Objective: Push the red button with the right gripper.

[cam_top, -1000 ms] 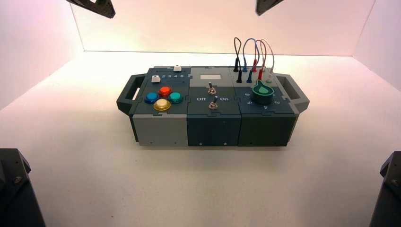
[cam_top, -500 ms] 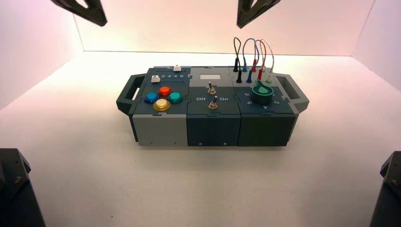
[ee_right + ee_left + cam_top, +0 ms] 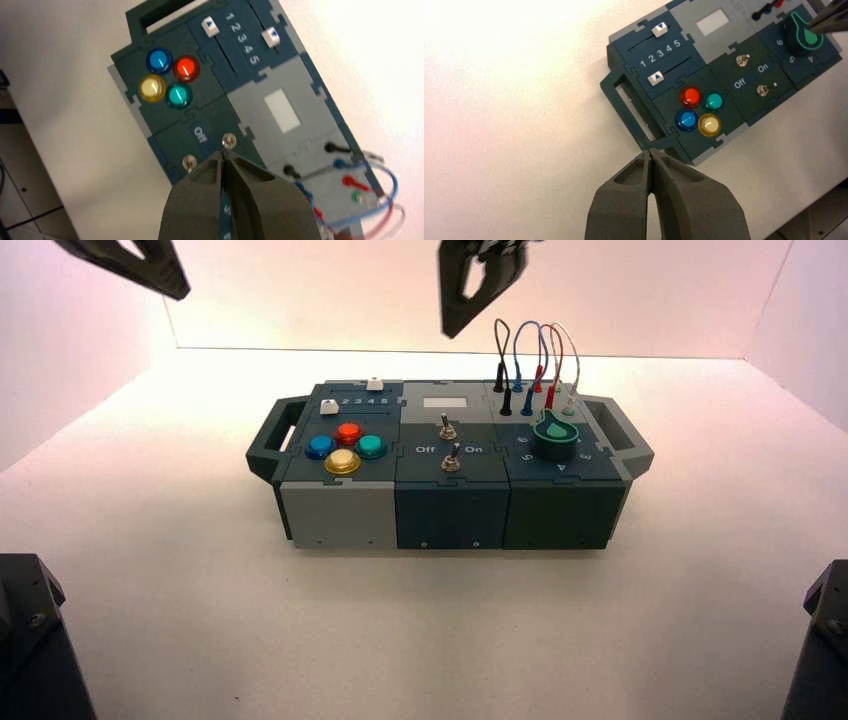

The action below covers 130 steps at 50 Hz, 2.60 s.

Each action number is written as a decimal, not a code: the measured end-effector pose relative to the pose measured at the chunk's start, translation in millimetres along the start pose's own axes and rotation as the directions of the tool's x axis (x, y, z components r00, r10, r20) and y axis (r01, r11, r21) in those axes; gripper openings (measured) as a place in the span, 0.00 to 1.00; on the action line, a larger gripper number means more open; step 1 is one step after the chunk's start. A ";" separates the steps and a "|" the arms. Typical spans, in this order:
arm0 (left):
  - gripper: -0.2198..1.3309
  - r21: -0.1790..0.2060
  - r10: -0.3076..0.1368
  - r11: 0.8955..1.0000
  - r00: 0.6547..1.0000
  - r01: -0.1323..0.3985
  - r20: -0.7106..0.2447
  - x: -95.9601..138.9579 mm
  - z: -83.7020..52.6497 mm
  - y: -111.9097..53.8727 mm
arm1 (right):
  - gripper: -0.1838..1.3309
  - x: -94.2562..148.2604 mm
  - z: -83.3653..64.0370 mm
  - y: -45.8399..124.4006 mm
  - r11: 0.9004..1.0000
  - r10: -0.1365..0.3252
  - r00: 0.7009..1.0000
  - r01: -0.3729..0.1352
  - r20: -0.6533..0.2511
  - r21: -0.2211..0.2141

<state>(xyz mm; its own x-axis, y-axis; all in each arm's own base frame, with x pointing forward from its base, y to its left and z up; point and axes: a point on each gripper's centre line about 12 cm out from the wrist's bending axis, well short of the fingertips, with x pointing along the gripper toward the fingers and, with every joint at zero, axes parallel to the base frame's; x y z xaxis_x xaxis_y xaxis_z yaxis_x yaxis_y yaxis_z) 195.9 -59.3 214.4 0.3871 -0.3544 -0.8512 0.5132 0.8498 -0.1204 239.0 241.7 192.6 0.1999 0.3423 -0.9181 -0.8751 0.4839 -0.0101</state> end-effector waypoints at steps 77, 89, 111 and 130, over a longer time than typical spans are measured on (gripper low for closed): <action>0.04 -0.008 -0.079 0.997 0.997 0.080 0.022 -30.9 -10.9 -19.2 | 0.03 93.2 43.1 34.5 0.986 0.032 0.999 -0.034 -0.019 -0.161; 0.04 -0.009 -0.082 0.997 0.996 0.082 0.018 -31.3 -11.5 -19.5 | 0.03 103.5 42.7 32.7 0.987 0.024 1.000 -0.025 -0.009 -0.158; 0.04 -0.008 -0.083 0.997 0.996 0.083 0.020 -31.5 -11.8 -20.1 | 0.03 120.5 36.7 32.6 0.988 0.019 1.000 -0.021 -0.014 -0.154; 0.04 -0.007 -0.080 0.997 0.997 0.080 0.022 -32.2 -11.5 -19.8 | 0.03 119.6 35.8 32.8 0.988 0.019 1.000 -0.020 -0.011 -0.152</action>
<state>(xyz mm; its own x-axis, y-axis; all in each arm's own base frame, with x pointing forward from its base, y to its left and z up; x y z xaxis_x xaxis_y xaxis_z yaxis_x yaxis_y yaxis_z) 164.4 -60.2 238.3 0.3617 -0.4300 -0.8272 0.5373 0.8213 -0.1920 249.9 327.4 96.6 0.1786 0.3430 -0.9222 -0.9359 0.3485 -0.0516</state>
